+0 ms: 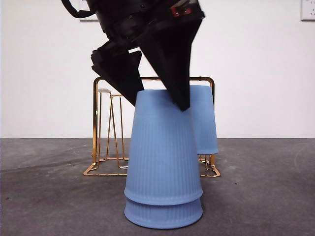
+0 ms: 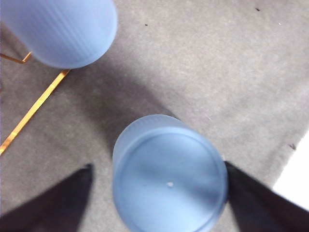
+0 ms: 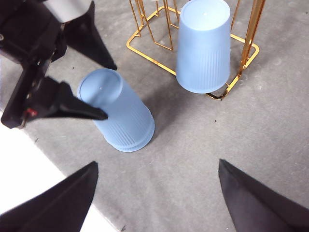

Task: Pick the top cup and place it on cupholder, pick up the mid cup and place it on cupholder, last pick the bottom cup and place it on cupholder.

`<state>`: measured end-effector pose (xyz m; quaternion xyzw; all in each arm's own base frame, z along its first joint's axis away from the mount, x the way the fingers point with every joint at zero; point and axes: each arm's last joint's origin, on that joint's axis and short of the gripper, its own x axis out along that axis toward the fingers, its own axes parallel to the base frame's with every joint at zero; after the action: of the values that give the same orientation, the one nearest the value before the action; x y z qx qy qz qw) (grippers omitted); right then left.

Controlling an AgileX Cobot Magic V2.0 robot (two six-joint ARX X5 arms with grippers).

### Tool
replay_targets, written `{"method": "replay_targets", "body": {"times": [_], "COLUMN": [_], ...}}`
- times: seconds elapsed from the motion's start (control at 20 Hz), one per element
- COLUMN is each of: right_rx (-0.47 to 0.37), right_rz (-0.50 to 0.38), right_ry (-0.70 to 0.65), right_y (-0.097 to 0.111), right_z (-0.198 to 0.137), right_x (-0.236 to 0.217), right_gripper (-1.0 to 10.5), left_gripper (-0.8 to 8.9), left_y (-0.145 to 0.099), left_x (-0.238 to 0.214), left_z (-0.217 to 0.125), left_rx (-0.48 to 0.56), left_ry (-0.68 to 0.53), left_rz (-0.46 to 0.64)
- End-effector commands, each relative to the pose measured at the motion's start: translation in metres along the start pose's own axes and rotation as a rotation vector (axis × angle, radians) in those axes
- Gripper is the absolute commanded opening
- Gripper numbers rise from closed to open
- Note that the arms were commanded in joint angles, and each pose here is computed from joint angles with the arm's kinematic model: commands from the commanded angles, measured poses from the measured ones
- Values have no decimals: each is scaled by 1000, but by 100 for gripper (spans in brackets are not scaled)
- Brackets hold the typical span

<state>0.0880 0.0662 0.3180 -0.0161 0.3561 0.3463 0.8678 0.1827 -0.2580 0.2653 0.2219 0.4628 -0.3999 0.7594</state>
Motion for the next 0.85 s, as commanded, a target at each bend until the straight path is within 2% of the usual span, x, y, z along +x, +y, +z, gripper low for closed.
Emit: {"method": "replay_targets", "body": {"times": [0.05,0.5,0.85], "right_rx": [-1,-2,-7], "right_rz": [8,4,4], "right_ry": [-9,-9,-9], "right_y": [1,1,1], "right_z": [2,2,2], "right_x": [0,0,0], "right_gripper": [393,393,393], "left_gripper": [300,267,268], "left_y": [-4,-4,-5], "left_x": [-1,-11,-50], "left_z": [6,11,20], "left_rx": [16,17,18], "left_ry": [-13,-21,-110], "left_rz": [-2,-2,-4]}}
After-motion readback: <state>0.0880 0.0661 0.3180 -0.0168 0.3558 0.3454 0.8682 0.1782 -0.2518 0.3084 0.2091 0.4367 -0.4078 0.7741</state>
